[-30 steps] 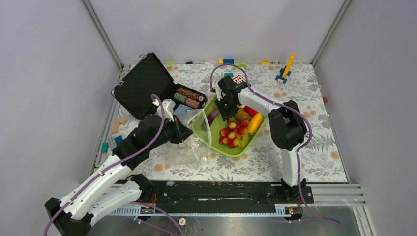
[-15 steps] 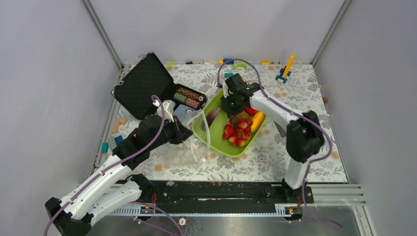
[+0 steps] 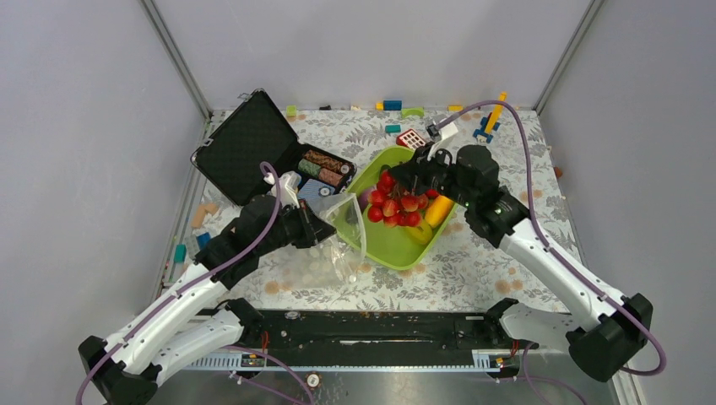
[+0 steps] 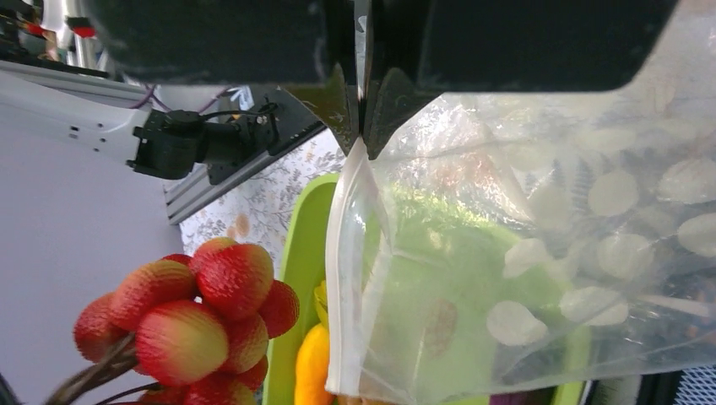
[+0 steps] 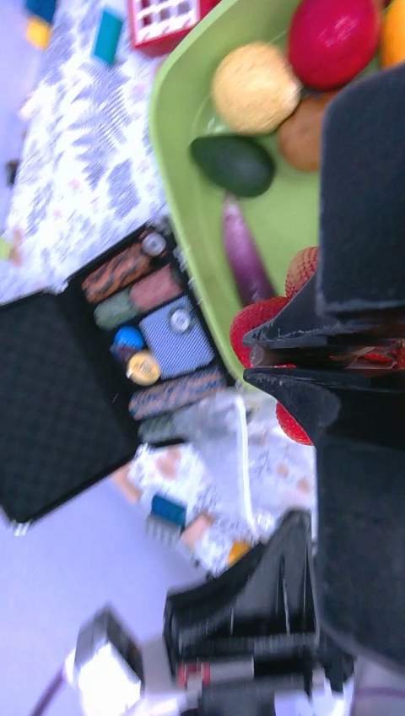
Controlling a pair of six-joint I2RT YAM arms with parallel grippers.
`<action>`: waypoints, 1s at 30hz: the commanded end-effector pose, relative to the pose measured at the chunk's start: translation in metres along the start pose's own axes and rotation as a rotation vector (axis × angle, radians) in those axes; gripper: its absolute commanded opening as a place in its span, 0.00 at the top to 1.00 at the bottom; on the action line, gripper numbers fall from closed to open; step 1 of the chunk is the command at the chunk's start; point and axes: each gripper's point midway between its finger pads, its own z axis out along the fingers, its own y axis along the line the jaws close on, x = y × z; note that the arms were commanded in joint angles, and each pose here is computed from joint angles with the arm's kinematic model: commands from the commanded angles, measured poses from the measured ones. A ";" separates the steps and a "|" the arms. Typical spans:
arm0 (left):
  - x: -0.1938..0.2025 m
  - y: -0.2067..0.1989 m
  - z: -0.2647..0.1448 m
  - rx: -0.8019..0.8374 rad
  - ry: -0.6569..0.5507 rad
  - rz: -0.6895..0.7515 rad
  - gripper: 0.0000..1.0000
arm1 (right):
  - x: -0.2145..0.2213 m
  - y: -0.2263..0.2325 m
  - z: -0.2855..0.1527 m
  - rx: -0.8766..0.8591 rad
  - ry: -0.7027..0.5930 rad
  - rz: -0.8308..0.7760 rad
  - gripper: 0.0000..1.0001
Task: Place the food in the zip-top bag and seal the zipper
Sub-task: Pick up the fake fruit from the bin, then place the fake fruit in the zipper food storage bag.
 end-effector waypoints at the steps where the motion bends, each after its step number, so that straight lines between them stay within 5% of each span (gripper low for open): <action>1: -0.018 -0.040 -0.015 0.132 -0.017 -0.071 1.00 | -0.065 0.068 -0.027 -0.276 -0.230 0.002 1.00; 14: 0.001 -0.105 -0.025 0.469 0.186 -0.210 1.00 | -0.084 0.135 -0.097 -0.619 -0.331 0.024 1.00; 30: 0.004 -0.097 -0.021 0.468 0.159 -0.254 1.00 | -0.009 0.115 -0.052 -0.567 -0.224 0.174 1.00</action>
